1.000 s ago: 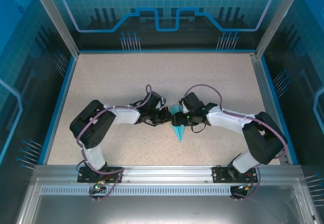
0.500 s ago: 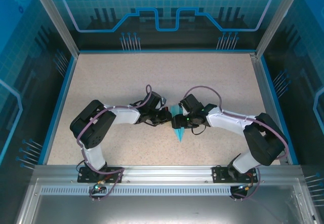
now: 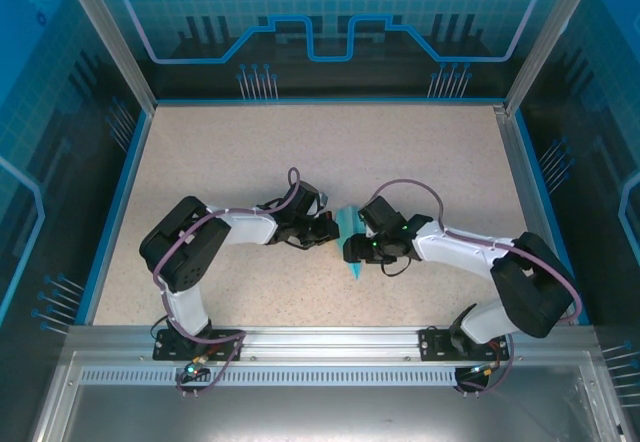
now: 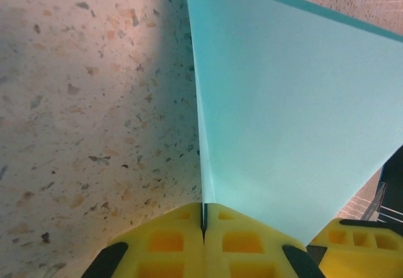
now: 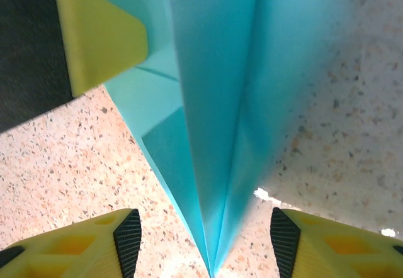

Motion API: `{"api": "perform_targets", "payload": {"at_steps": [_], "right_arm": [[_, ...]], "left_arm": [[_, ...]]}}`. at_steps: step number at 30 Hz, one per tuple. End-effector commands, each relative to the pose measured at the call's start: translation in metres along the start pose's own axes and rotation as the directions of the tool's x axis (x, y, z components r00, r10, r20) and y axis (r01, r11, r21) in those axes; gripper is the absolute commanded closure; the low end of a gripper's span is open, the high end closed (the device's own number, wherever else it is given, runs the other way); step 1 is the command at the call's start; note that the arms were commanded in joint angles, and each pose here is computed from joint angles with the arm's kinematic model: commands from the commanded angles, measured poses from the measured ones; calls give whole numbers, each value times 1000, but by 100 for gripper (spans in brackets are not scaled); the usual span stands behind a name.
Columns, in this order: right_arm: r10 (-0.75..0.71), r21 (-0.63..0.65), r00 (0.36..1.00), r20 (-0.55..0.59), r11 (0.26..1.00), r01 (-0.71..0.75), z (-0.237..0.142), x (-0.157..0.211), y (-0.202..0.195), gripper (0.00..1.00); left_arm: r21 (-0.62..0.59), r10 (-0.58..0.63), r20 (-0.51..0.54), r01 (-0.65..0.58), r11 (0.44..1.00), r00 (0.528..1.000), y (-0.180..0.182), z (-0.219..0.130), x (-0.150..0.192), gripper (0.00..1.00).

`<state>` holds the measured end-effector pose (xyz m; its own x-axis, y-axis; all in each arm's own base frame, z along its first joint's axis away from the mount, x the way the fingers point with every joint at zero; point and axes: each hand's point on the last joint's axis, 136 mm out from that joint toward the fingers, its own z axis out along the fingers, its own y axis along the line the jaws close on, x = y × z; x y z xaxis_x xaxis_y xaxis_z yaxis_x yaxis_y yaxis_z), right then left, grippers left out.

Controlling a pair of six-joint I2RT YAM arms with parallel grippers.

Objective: Fold a paper plane with a square sheet of paper (pick it up from the middle)
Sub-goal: Move the paper plane to the center of the table.

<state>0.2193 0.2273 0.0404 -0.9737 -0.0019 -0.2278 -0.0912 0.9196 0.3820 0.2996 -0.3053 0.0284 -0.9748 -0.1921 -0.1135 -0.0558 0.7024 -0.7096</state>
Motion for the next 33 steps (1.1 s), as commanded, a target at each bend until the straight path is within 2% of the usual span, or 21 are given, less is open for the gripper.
{"api": "perform_targets", "payload": {"at_steps": [1, 5, 13, 19, 24, 33], "right_arm": [[36, 5, 999, 5, 999, -36, -4, 8, -1, 41], [28, -12, 1000, 6, 1000, -28, -3, 8, 4, 42], [-2, -27, 1000, -11, 1000, 2, 2, 8, 12, 51], [-7, -25, 1000, -12, 1000, 6, 6, 5, 13, 52], [-14, -33, 1000, -10, 999, 14, 6, 4, 16, 59], [-15, -47, 999, 28, 999, 16, -9, 2, 18, 59]], "left_arm": [[-19, -27, 6, 27, 999, 1000, 8, 0, -2, 100], [-17, -27, 3, 28, 999, 1000, 8, 1, -2, 100], [-8, -26, -1, 26, 1000, 1000, 6, 1, -1, 100], [-7, -28, -4, 28, 1000, 1000, 6, 1, -1, 100], [-6, -30, -5, 30, 1000, 1000, 6, 1, -1, 100], [-7, -28, -7, 28, 1000, 1000, 6, 1, 0, 100]]}}
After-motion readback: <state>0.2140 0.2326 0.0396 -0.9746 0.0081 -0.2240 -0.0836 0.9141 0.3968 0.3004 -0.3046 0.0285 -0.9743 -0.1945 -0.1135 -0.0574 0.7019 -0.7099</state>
